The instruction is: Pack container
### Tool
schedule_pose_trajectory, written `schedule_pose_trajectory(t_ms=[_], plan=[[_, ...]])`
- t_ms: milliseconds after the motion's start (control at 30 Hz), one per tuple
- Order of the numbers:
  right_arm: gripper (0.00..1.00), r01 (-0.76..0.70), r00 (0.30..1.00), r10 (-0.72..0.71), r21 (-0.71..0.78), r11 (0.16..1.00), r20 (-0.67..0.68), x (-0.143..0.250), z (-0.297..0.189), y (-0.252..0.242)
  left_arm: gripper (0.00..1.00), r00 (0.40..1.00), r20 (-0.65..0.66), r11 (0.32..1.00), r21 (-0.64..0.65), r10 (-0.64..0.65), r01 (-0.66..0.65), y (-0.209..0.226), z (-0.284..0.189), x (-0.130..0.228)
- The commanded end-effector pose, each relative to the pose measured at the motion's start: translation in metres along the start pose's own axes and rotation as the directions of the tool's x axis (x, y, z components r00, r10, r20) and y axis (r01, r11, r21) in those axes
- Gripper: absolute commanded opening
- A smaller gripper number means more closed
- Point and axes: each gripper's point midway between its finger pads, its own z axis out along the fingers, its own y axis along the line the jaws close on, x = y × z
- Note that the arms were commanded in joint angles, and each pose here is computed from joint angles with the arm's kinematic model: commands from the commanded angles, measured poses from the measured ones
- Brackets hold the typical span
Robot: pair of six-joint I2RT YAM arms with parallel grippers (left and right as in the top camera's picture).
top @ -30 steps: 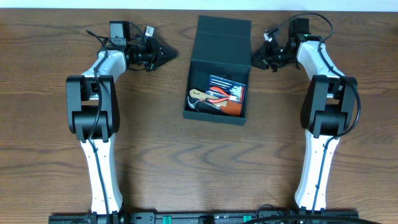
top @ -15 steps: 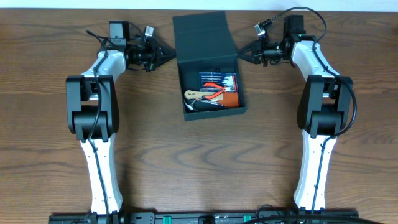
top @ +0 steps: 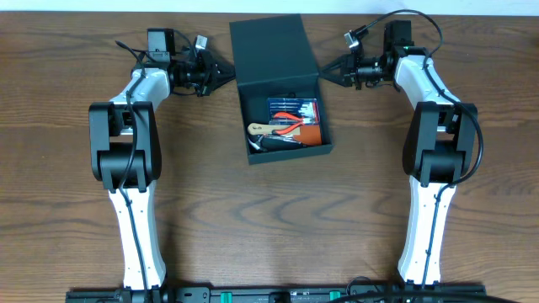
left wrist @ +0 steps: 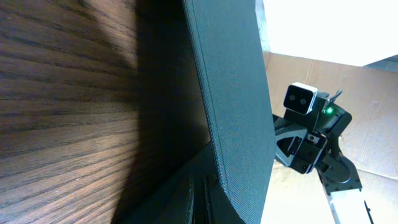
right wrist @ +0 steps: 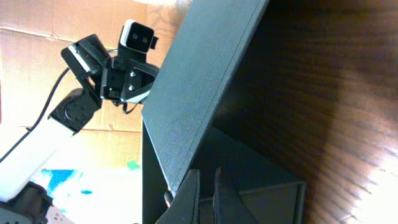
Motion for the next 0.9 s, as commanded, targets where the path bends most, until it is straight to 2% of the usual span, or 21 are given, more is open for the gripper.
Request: schedule_pose_trajectory(t_ms=[0, 433, 567, 633, 867], plan=[[0.01, 0.002, 0.999, -0.004, -0.054, 0.999, -0.04, 0.009, 0.01, 0.011, 0.06, 0.999, 0.005, 0.999, 0.01, 0.036, -0.036, -0.011, -0.002, -0.002], [0.01, -0.019, 0.997, 0.016, -0.044, 0.999, -0.079, 0.025, 0.009, 0.008, 0.05, 0.999, -0.023, 0.999, 0.039, 0.035, -0.035, -0.016, -0.002, 0.003], [0.01, -0.058, 0.994, 0.059, 0.021, 0.998, -0.088, 0.031, 0.007, -0.004, 0.05, 0.998, -0.062, 0.998, 0.065, 0.019, -0.015, -0.02, -0.002, 0.011], [0.01, -0.066, 0.992, 0.071, 0.05, 0.997, -0.101, 0.037, 0.006, -0.008, 0.05, 0.996, -0.085, 0.998, 0.048, -0.025, 0.029, -0.016, 0.001, 0.019], [0.01, -0.085, 0.987, 0.099, 0.107, 0.991, -0.128, 0.048, 0.004, -0.017, 0.05, 0.988, -0.143, 0.998, 0.004, -0.063, 0.065, -0.005, 0.004, 0.041]])
